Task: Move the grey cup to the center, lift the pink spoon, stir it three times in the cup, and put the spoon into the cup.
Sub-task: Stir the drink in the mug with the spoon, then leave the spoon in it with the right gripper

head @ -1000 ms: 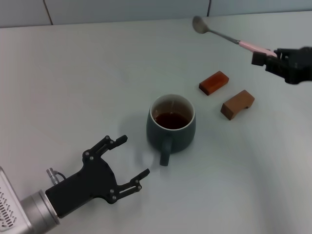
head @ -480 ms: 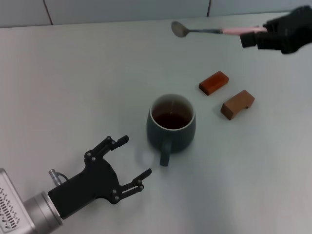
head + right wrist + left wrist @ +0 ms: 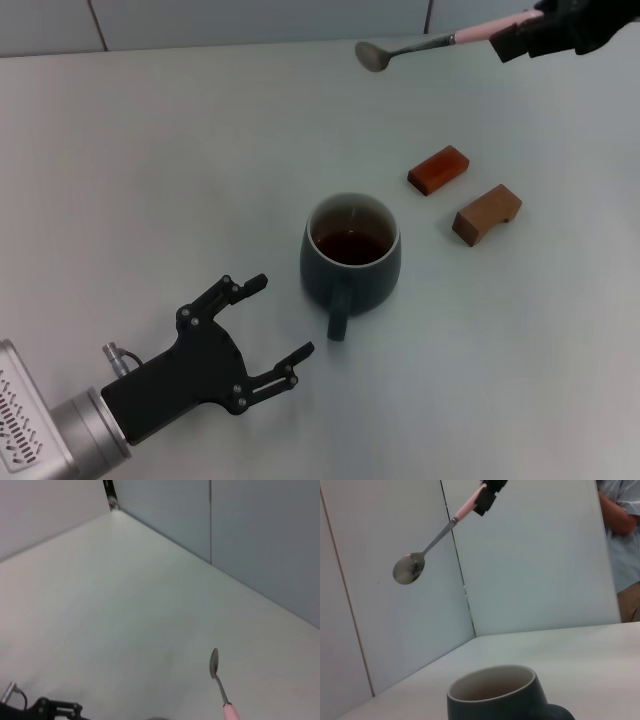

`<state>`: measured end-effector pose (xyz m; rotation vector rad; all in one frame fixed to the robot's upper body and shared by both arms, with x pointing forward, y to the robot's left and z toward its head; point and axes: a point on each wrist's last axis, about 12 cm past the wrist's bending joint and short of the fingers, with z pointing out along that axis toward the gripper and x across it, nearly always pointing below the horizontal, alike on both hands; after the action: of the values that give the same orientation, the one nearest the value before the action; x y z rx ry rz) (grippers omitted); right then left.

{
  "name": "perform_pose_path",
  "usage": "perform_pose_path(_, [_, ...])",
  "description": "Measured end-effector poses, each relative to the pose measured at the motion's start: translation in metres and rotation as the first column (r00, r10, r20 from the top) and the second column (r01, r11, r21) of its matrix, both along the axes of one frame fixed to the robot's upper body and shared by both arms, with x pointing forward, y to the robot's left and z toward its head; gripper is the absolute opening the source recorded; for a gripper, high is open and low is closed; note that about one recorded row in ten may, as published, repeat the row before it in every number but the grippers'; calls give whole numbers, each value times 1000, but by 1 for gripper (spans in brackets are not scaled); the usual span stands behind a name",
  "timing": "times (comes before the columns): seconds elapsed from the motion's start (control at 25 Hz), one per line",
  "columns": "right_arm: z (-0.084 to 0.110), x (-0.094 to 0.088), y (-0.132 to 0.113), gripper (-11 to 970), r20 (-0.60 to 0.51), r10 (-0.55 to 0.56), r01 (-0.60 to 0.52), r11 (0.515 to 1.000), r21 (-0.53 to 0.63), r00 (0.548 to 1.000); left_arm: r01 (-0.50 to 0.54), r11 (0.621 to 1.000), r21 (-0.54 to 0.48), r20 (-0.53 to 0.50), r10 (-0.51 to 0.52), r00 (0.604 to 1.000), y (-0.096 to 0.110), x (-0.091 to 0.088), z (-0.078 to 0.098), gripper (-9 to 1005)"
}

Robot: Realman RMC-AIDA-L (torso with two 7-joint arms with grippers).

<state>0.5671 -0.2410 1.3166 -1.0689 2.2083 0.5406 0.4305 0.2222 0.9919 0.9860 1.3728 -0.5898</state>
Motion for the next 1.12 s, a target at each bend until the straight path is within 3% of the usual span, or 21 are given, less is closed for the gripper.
perform_pose_path(0.24, [16, 10, 20, 111, -56, 15, -21, 995, -102, 998, -1, 1000, 0, 0, 1, 1000, 0, 0, 0, 851])
perform_pose_path(0.84, [27, 36, 47, 111, -187, 92, -121, 981, -153, 978, -2, 1000, -5, -25, 2, 1000, 4, 2, 0, 850])
perform_pose_path(1.12, [23, 43, 60, 111, -255, 113, -168, 964, -206, 960, -6, 1000, -8, -39, 6, 999, 6, 2, 0, 851])
